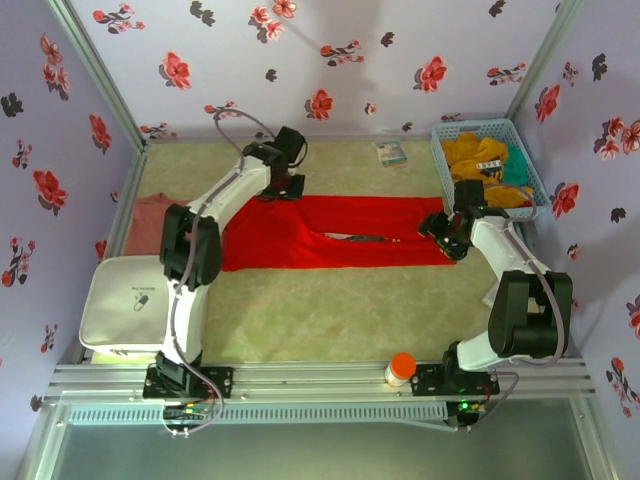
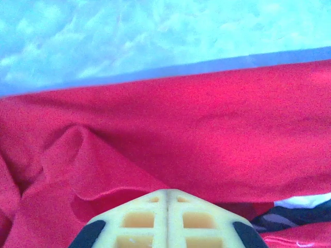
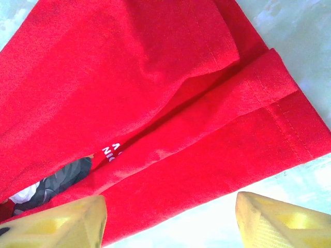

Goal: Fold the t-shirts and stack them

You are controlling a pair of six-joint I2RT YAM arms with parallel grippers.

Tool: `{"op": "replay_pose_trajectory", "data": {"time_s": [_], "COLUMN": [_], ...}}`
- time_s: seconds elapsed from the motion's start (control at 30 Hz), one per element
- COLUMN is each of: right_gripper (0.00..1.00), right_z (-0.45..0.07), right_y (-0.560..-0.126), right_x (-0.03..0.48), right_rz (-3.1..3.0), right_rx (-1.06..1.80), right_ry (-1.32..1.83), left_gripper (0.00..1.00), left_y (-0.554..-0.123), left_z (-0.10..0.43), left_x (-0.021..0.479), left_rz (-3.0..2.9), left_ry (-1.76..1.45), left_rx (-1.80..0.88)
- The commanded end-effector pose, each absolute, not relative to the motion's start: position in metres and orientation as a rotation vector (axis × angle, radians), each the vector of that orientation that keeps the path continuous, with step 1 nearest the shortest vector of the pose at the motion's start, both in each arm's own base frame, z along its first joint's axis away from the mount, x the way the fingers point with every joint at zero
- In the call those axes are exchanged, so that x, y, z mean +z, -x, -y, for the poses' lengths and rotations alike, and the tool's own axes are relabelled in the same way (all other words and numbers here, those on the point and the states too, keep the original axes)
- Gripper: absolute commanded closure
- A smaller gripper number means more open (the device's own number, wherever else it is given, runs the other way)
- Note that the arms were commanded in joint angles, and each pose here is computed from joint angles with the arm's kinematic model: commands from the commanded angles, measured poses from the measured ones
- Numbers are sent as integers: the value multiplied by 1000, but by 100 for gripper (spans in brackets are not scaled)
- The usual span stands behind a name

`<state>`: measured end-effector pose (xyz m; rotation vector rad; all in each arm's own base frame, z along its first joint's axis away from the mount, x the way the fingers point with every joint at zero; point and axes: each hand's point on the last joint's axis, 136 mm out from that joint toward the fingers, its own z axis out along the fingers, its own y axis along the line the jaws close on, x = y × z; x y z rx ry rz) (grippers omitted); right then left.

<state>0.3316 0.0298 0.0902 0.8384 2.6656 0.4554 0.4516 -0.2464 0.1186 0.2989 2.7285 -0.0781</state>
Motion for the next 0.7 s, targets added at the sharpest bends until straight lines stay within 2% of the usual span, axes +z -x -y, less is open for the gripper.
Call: {"op": "replay_pose_trajectory", "data": {"time_s": [0.0, 0.67], "right_gripper": [33, 34], "right_z": [-31, -31], "right_y": [-323, -314], "right_x": [89, 85], "right_rz": [-2692, -2709], "right_rx": [447, 435], "right_ry": [-832, -830], "left_gripper": [100, 100], "left_y": [-448, -490], "left_z": [241, 288], "left_x": [100, 77], "left_rz": [-2773, -2528], "left_ry": [-465, -682], "left_rx": [121, 437]}}
